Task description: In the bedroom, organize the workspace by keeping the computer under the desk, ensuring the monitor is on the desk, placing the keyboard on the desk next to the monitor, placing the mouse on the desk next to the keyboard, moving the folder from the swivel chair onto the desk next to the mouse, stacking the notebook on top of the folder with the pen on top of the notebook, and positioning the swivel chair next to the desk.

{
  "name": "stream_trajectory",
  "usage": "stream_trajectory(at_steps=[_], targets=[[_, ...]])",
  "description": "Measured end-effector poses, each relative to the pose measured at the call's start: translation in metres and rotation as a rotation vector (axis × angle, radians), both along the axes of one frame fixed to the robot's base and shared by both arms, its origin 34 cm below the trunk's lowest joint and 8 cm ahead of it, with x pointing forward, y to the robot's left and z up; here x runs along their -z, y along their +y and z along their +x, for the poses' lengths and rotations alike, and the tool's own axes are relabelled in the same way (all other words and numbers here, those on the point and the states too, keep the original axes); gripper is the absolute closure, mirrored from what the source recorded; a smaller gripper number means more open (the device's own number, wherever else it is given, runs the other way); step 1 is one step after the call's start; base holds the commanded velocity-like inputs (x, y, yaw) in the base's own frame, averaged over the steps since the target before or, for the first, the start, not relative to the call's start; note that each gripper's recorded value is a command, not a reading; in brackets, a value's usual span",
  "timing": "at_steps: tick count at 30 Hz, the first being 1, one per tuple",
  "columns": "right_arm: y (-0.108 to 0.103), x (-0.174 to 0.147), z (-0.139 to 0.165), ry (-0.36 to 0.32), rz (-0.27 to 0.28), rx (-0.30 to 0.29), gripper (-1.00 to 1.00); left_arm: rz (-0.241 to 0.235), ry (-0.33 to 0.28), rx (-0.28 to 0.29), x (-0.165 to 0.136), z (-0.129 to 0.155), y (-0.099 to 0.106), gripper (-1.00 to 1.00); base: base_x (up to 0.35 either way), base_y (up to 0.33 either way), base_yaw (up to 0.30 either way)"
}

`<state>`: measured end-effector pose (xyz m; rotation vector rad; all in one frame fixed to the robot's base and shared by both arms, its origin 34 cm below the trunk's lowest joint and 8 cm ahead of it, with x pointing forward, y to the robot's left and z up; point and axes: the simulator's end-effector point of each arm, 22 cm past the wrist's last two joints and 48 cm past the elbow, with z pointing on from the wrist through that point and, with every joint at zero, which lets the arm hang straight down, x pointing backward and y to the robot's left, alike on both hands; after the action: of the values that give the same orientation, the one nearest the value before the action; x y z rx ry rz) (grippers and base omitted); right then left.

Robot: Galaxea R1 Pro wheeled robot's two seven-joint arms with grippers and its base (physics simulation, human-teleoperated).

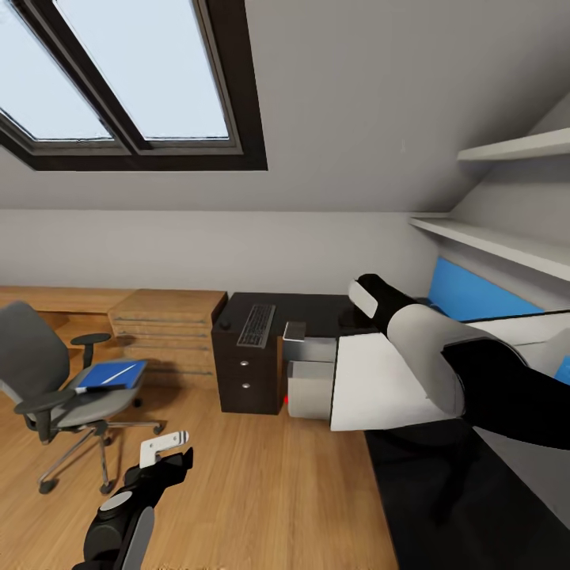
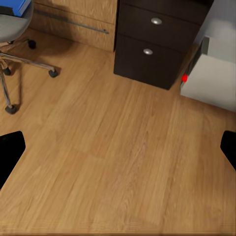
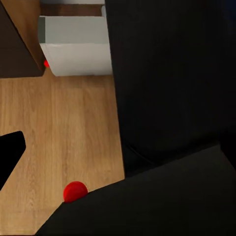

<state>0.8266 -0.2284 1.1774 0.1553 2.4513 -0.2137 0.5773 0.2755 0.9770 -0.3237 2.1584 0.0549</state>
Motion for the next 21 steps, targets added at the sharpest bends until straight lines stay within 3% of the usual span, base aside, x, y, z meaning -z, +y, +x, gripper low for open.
stream_trajectory(at_steps=[1,9,13,21], targets=[[0.0021,0.0039,-0.0016,0.009,0.019,0.004,-1.00,0.000,0.000,0.000,0.0002,0.0000,-0.0001,-1.00,-0.127,0.000,0.000],[0.0011,0.0072,-0.0029,0.017,0.017,0.005,-1.00,-0.002,0.002,0.001,0.0006,-0.0001,-0.0009,-1.00,-0.165,0.000,0.000],[-0.0044,0.0056,-0.0024,0.015,-0.026,-0.001,-1.00,-0.003,0.002,0.003,0.0006,0.0000,-0.0019,-1.00,-0.124,0.000,0.000],[-0.0046,0.0052,-0.0028,0.014,-0.032,-0.002,-1.00,-0.003,0.002,0.004,0.0003,-0.0003,-0.0020,-1.00,-0.110,0.000,0.000]])
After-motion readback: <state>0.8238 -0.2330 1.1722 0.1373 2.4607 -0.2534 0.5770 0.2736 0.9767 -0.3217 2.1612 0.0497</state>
